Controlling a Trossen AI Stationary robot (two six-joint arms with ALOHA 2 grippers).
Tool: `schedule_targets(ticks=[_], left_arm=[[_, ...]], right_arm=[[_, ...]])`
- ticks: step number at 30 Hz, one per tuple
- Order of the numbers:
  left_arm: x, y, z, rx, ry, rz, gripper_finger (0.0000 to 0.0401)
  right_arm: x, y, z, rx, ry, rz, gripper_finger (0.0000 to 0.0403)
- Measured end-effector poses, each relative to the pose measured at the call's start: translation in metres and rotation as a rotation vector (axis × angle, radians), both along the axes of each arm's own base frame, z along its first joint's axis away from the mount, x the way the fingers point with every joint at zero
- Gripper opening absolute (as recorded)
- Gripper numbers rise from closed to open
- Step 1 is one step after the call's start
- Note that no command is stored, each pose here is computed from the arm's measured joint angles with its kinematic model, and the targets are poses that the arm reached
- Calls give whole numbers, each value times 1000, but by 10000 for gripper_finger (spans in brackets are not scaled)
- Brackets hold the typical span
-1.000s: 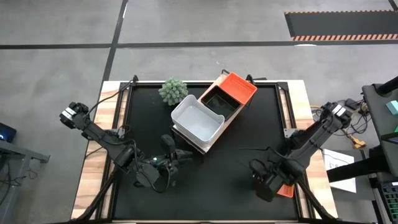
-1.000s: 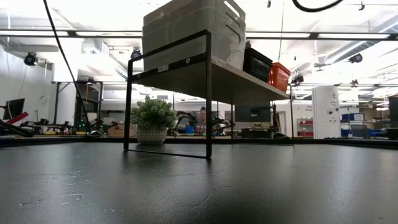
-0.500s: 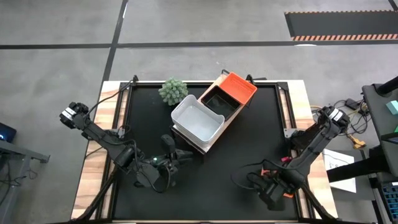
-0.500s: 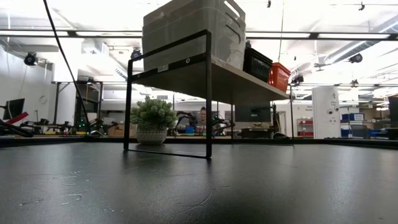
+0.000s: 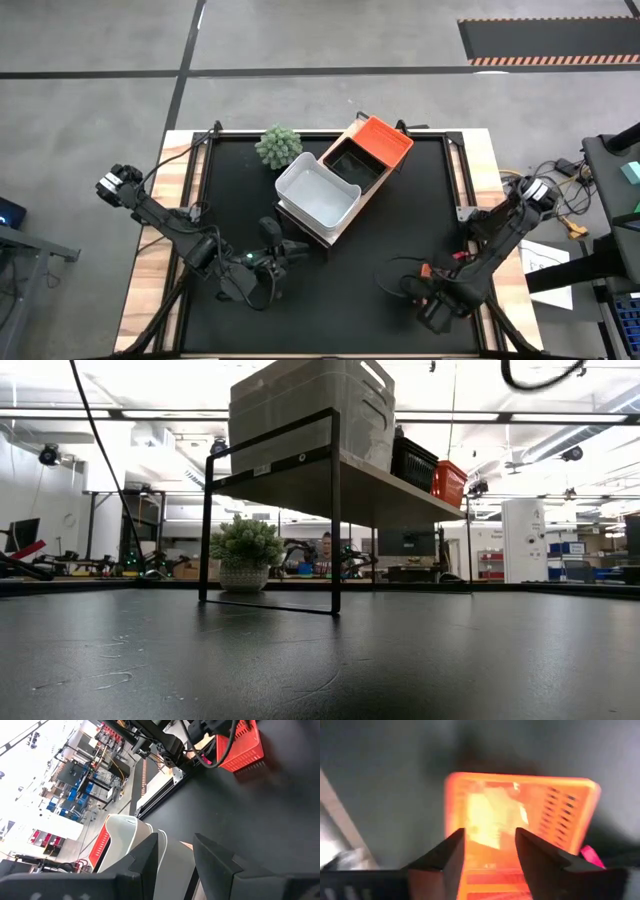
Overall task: Stack baskets on shelf by color
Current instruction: Stack the orange bin on top of the other orange bin on the shelf
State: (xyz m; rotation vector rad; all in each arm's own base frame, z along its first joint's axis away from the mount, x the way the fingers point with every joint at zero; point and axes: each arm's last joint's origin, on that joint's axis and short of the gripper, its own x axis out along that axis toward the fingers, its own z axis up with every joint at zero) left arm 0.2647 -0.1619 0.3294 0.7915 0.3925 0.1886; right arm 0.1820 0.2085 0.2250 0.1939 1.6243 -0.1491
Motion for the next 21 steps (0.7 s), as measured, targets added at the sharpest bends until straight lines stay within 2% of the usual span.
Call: schedule_targets(ticks=[5,8,11,13,16,18,21], left_arm=[[0,0,0,2,3,0,107],[-1,0,-1,4,5,0,107],[0,0,0,1,0,0,107],[0,0,0,-2,-3,0,107],[0,0,1,-3,-4,1,107],[0,0,1,-7,-11,1,107],[0,0,1,-6,-9,1,107]], right_arm=[[-3,-7,-27,-125,51,-25,85],[7,-14,-38,-168,-22,-17,30],[24,-33,-26,-348,-146,-135,15],[32,-45,-9,-403,-221,-193,13],[39,-54,18,-341,-293,-165,13],[36,-54,32,-299,-330,-46,13],[28,-44,46,-158,-384,189,13]])
